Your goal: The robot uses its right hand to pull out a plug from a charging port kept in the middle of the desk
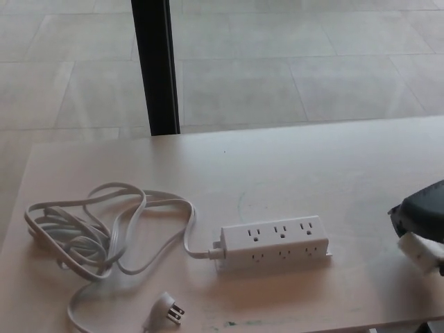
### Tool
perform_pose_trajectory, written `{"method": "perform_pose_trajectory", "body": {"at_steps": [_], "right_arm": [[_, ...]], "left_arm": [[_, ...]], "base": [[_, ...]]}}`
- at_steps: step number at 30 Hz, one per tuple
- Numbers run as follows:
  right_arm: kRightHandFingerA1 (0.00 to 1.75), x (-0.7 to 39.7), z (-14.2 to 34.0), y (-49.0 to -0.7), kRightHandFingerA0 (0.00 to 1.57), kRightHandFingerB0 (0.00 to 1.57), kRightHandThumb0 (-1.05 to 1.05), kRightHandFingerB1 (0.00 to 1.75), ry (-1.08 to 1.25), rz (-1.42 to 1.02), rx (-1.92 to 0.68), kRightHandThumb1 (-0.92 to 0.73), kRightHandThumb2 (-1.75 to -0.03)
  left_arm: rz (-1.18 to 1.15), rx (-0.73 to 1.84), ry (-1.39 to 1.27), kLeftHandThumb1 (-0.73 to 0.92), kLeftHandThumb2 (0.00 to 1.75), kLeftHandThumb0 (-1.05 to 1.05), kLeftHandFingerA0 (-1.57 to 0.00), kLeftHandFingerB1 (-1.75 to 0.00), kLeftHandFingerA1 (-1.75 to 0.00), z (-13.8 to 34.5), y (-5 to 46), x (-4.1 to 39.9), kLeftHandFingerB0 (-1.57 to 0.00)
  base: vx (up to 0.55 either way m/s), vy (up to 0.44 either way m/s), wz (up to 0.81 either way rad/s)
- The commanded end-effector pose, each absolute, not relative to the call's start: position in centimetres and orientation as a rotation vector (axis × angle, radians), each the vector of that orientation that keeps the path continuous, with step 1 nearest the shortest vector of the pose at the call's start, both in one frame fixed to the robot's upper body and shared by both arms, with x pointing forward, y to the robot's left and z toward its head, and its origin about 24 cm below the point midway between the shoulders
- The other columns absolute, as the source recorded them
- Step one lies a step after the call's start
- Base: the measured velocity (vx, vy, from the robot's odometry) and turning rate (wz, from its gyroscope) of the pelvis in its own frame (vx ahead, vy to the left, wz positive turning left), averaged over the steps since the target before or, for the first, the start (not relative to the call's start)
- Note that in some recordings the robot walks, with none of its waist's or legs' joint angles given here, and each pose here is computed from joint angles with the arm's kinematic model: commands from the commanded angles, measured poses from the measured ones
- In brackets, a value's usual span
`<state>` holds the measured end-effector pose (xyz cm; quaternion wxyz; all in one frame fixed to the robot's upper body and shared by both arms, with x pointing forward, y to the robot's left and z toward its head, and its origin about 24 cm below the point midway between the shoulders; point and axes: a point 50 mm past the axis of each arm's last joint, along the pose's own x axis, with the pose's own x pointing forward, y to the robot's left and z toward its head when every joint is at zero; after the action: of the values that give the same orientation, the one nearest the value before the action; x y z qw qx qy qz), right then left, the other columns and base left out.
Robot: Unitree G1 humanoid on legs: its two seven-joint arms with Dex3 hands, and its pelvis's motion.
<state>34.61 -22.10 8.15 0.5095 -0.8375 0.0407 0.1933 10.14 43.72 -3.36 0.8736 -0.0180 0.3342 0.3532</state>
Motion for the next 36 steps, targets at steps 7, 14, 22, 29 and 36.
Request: {"method": "perform_pose_trajectory", "body": {"at_steps": [7, 14, 22, 29, 36], "right_arm": [[1.21, 34.6, 8.1, -23.0, 0.78, 0.05, -0.72, 0.33, 0.164, 0.410, -1.979, -0.46, -0.81], [1.24, 34.9, 10.4, -25.1, 0.70, 0.00, -0.80, 0.00, 0.234, 0.239, -1.558, -0.49, -0.79], [0.99, 33.1, 13.7, -30.9, 0.90, 0.00, -0.65, 0.12, 0.214, 0.030, -1.117, -0.43, -0.81], [1.02, 27.7, 16.1, -39.1, 0.95, 0.09, -0.77, 0.31, 0.224, -0.297, -0.790, -0.49, -0.81], [0.76, 16.2, 13.4, -47.9, 1.21, 0.12, -0.89, 0.82, 0.090, -1.032, -0.178, -0.56, -0.57]], "left_arm": [[0.737, -0.035, 0.669, 0.57, 1.13, -1.04, -0.84, -0.61, -0.71, -2.9, 44.1, 10.0, -0.62], [0.750, -0.030, 0.675, 0.80, 0.63, -1.05, -0.87, -0.54, -0.67, -3.0, 44.1, 9.8, -0.75], [0.737, -0.025, 0.676, 0.79, 0.65, -1.05, -0.85, -0.55, -0.67, -2.9, 44.1, 9.9, -0.73], [0.746, -0.046, 0.670, 0.80, 0.65, -1.05, -0.83, -0.54, -0.67, -2.9, 44.2, 9.9, -0.72], [0.751, -0.047, 0.667, 0.80, 0.65, -1.05, -0.86, -0.57, -0.68, -2.8, 44.2, 9.9, -0.72]], "base": [[0.00, 0.000, 0.00], [0.00, 0.000, 0.00], [0.00, 0.000, 0.00], [0.00, 0.000, 0.00], [0.00, 0.000, 0.00]]}}
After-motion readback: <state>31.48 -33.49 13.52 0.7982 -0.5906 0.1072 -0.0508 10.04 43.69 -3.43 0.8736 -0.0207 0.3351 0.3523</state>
